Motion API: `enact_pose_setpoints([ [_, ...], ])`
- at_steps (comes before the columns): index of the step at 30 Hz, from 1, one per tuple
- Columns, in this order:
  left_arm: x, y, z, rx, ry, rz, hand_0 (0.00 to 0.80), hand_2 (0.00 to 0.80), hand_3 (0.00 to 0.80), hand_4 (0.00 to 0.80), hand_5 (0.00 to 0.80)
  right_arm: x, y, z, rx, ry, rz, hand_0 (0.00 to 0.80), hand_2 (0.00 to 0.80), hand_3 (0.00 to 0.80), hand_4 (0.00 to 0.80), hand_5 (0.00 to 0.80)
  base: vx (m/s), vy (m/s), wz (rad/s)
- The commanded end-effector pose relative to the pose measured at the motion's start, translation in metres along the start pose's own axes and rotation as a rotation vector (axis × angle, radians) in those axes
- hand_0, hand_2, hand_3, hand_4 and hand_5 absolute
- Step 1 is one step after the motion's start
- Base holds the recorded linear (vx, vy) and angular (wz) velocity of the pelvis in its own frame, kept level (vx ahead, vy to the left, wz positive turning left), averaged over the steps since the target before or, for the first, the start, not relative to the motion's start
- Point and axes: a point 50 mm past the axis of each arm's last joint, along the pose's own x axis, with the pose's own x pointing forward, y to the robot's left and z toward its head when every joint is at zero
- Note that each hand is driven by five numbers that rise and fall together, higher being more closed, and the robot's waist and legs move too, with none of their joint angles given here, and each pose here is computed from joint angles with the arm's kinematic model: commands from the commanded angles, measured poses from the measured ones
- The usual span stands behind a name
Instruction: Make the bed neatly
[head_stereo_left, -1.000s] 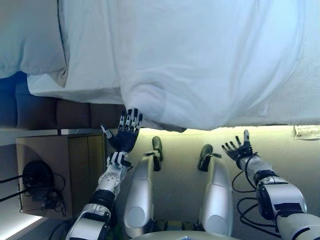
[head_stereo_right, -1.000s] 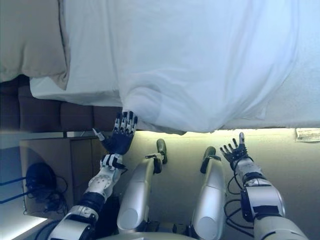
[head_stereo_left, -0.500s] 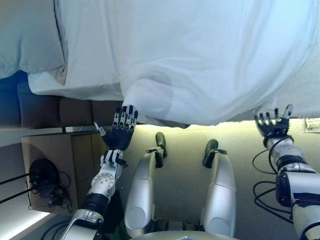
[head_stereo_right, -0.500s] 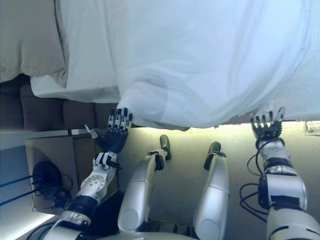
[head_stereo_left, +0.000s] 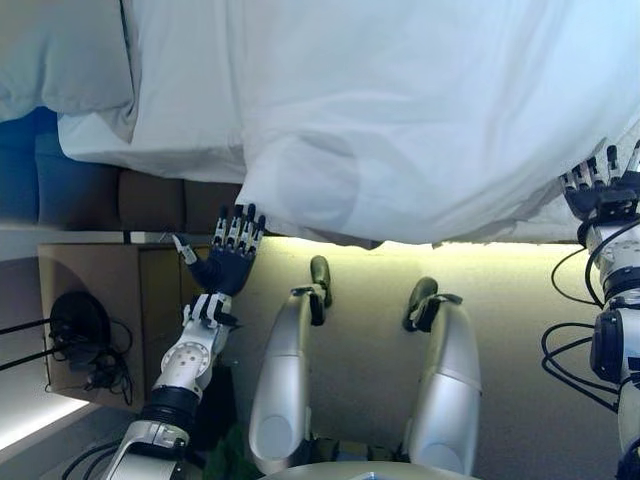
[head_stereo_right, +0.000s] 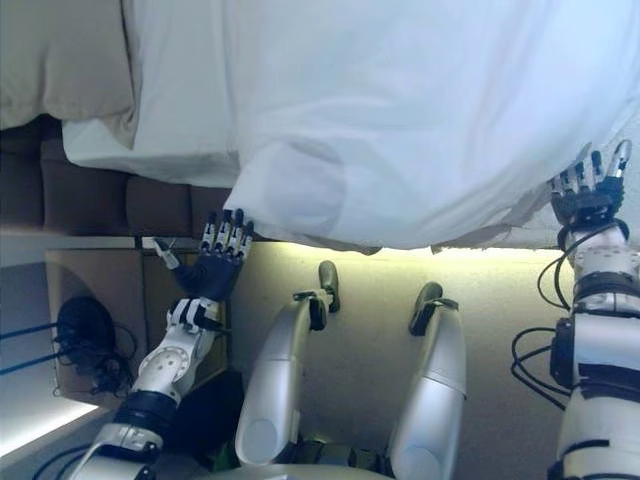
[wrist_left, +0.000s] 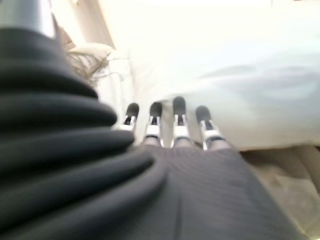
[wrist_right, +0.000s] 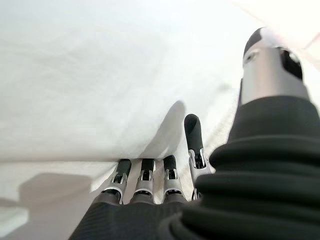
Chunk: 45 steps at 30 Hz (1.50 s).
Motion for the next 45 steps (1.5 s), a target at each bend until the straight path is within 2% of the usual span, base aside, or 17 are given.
enact_pose_setpoints([
  [1,0.010,-0.019,0.039,0.021,-0.133,-0.102,0.000,0.000,0.000,0.000,0.000,0.004,0.027,0.013,-0.078,0.016,0.073,0.000,0.000,0.000,0.000,0.000,0.001,-0.026,0.07],
  [11,0.011,-0.013,0.022,-0.014,-0.093,-0.123,0.000,0.000,0.000,0.000,0.000,-0.006,-0.024,-0.025,-0.104,0.186,-0.118,0.000,0.000,0.000,0.000,0.000,-0.006,0.034,0.04],
  [13,0.011,-0.012,0.018,-0.023,-0.086,-0.130,0.000,0.000,0.000,0.000,0.000,-0.007,-0.030,-0.027,-0.144,0.192,-0.132,0.000,0.000,0.000,0.000,0.000,-0.008,0.077,-0.01],
  [16,0.010,-0.013,0.013,-0.034,-0.085,-0.138,0.000,0.000,0.000,0.000,0.000,-0.009,-0.036,-0.024,-0.317,0.193,-0.152,0.000,0.000,0.000,0.000,0.000,-0.012,0.059,0.01],
  [22,0.008,-0.016,0.014,-0.040,-0.089,-0.139,0.000,0.000,0.000,0.000,0.000,-0.003,-0.020,-0.008,-0.610,0.126,-0.112,0.000,0.000,0.000,0.000,0.000,-0.002,0.007,0.00],
  [28,0.008,-0.021,0.025,-0.024,-0.089,-0.129,0.000,0.000,0.000,0.000,0.000,0.003,0.012,0.009,-0.784,0.051,-0.030,0.000,0.000,0.000,0.000,0.000,-0.002,-0.013,0.01],
  [29,0.009,-0.022,0.027,-0.020,-0.091,-0.128,0.000,0.000,0.000,0.000,0.000,0.004,0.018,0.011,-0.805,0.035,-0.007,0.113,0.113,0.113,0.113,0.113,-0.001,-0.046,0.04],
  [30,0.009,-0.024,0.029,-0.016,-0.090,-0.128,0.000,0.000,0.000,0.000,0.000,0.004,0.024,0.014,-0.813,0.021,0.004,0.439,0.439,0.439,0.439,0.439,0.004,-0.042,0.05],
  [31,0.009,-0.025,0.030,-0.012,-0.090,-0.127,0.000,0.000,0.000,0.000,0.000,0.005,0.028,0.016,-0.825,0.002,0.023,0.800,0.800,0.800,0.800,0.800,0.005,-0.038,0.06],
  [37,0.009,-0.026,0.037,-0.001,-0.091,-0.120,0.000,0.000,0.000,0.000,0.000,0.007,0.043,0.018,-0.854,-0.026,0.054,0.800,0.800,0.800,0.800,0.800,0.002,-0.017,0.04],
  [45,0.014,-0.024,0.043,-0.002,-0.089,-0.114,0.000,0.000,0.000,0.000,0.000,0.005,0.030,0.019,-0.872,0.013,-0.001,0.800,0.800,0.800,0.800,0.800,0.000,0.000,0.00],
])
